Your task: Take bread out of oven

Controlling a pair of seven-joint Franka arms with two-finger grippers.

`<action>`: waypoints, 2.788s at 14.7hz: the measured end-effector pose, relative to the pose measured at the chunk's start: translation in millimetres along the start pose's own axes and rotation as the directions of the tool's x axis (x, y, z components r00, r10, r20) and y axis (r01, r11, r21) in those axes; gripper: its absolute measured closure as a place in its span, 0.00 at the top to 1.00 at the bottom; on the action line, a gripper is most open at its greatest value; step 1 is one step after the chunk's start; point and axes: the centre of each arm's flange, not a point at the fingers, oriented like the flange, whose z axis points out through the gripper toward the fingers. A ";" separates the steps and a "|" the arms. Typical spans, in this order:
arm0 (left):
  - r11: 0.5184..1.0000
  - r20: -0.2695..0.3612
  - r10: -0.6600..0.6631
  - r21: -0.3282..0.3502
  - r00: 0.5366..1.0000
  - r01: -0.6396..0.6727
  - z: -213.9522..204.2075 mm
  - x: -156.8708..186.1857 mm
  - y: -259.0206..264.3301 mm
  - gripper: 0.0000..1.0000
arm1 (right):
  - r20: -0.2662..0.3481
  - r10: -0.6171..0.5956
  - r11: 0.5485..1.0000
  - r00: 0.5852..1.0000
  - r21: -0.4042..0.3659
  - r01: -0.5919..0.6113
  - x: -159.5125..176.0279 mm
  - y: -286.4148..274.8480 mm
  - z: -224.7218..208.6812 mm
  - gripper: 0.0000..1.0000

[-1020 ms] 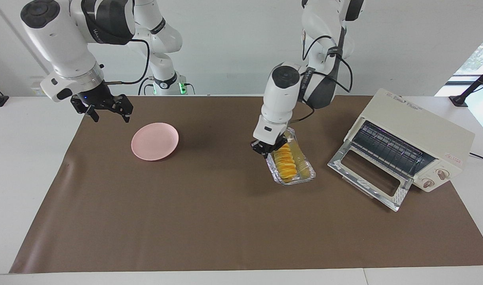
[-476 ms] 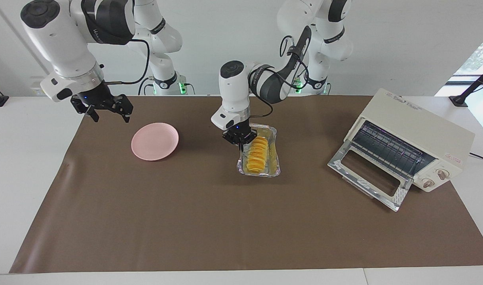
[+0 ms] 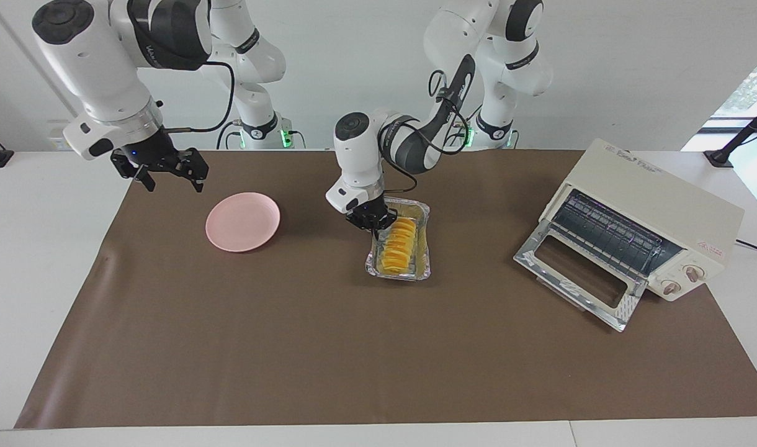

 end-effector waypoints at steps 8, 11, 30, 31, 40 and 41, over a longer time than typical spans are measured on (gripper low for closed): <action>0.999 0.019 -0.044 0.013 0.999 0.044 22.8 -8.6 -1.4 0.05 | 0.000 0.000 1.000 1.000 0.000 0.000 0.0 0.0 0.0 1.00; 0.998 0.017 -0.057 0.012 0.998 0.056 24.7 -8.9 -1.8 0.16 | 0.000 0.000 1.000 1.000 0.000 0.000 0.0 0.0 0.0 1.00; 0.985 0.014 -0.151 -0.083 0.988 0.152 -207.0 59.7 -387.7 1.00 | 0.000 0.000 1.000 1.000 0.000 0.000 0.0 0.0 0.0 1.00; 0.987 0.024 -0.133 -0.083 0.991 0.135 -212.3 52.7 -409.3 1.00 | 0.000 0.000 1.000 1.000 0.000 0.000 0.0 0.0 0.0 1.00; 0.980 0.151 -0.146 -0.113 0.978 0.164 -228.0 3.6 -500.4 1.00 | 0.000 0.000 1.000 1.000 0.000 0.000 0.0 0.0 0.0 1.00; 0.982 0.150 -0.127 -0.120 0.981 0.146 -232.8 3.2 -500.0 1.00 | 0.000 0.000 1.000 1.000 0.000 0.000 0.0 0.0 0.0 1.00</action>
